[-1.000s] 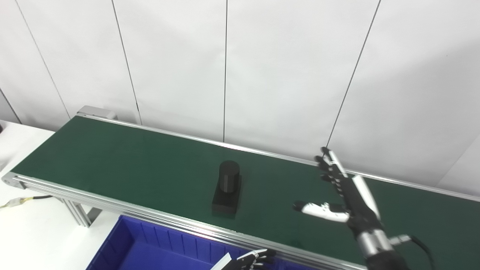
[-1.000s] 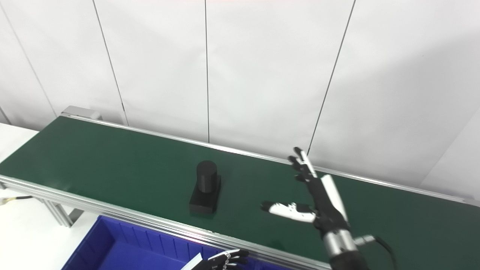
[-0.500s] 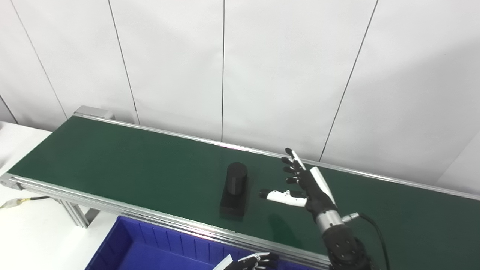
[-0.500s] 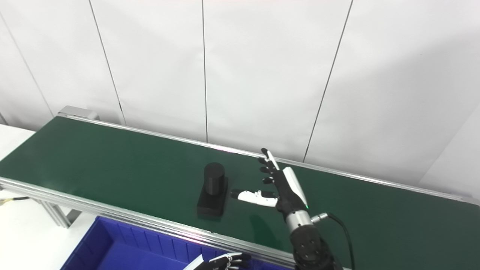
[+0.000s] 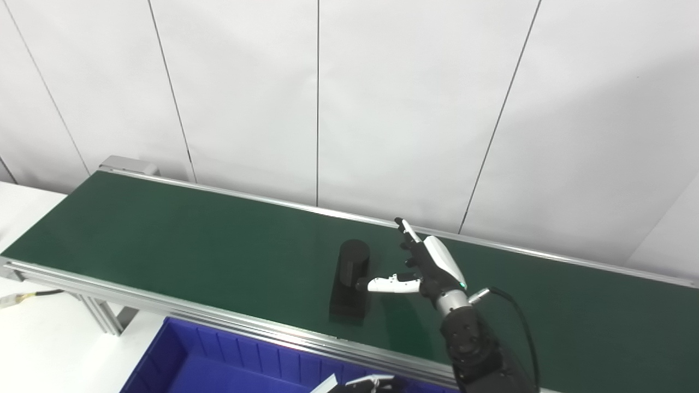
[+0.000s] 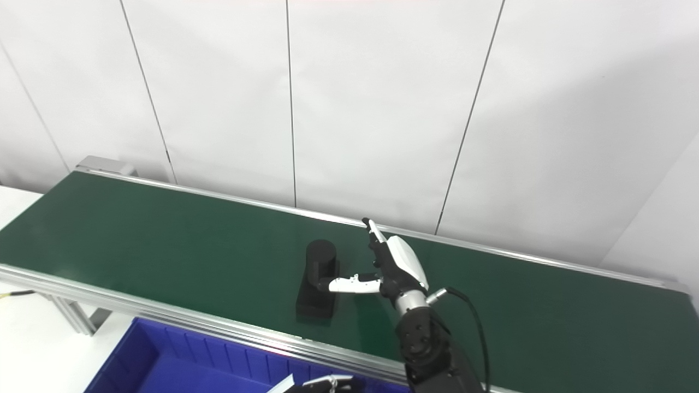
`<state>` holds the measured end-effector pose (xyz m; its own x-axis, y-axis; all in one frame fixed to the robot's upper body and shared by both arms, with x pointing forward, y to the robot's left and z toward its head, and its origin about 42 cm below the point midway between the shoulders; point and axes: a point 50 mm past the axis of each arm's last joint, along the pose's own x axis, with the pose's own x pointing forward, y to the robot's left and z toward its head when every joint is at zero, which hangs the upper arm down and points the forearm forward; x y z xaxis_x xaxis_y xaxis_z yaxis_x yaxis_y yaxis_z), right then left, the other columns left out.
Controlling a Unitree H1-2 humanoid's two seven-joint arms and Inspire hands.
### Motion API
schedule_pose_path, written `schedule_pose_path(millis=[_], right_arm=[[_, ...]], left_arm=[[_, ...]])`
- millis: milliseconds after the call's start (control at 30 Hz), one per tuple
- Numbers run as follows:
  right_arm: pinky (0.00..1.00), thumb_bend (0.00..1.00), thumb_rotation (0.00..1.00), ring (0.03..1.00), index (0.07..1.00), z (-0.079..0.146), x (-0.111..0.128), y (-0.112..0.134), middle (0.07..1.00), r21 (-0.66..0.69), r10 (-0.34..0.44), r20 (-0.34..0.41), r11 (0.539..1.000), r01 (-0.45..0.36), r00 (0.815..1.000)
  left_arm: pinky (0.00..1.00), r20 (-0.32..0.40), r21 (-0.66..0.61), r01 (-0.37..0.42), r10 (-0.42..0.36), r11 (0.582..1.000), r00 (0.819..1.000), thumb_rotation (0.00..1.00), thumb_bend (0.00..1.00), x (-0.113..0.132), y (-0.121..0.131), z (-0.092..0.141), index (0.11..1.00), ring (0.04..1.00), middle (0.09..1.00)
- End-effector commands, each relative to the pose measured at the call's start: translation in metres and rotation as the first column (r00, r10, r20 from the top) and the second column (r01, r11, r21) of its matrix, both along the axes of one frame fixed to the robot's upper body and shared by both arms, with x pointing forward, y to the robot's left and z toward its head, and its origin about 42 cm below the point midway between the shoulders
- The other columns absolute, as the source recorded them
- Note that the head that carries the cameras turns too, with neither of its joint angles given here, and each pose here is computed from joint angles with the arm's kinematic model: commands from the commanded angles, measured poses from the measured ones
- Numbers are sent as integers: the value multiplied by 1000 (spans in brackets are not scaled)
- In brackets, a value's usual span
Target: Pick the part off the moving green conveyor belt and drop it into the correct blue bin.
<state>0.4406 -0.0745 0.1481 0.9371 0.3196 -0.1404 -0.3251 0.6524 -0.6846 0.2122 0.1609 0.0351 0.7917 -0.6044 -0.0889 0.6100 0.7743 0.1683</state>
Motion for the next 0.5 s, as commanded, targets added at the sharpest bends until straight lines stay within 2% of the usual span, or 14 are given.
schedule_pose_path(millis=[0, 133, 467], right_arm=[[808, 1000, 425, 902, 1000, 28, 14, 16, 984, -1, -7, 74, 1000, 7, 997], [860, 1000, 446, 917, 1000, 22, 20, 23, 977, -35, -6, 74, 999, 9, 997], [871, 1000, 434, 914, 993, 6, 24, 37, 960, -95, -8, 78, 995, 15, 997]], left_arm=[[626, 49, -20, 16, -15, 1000, 999, 153, 909, 4, -2, 12, 845, 739, 814], [623, 48, -6, 18, -18, 1000, 999, 162, 909, 2, -2, 15, 848, 733, 816], [628, 53, -12, 43, -43, 999, 998, 162, 898, -3, 1, 22, 827, 717, 798]])
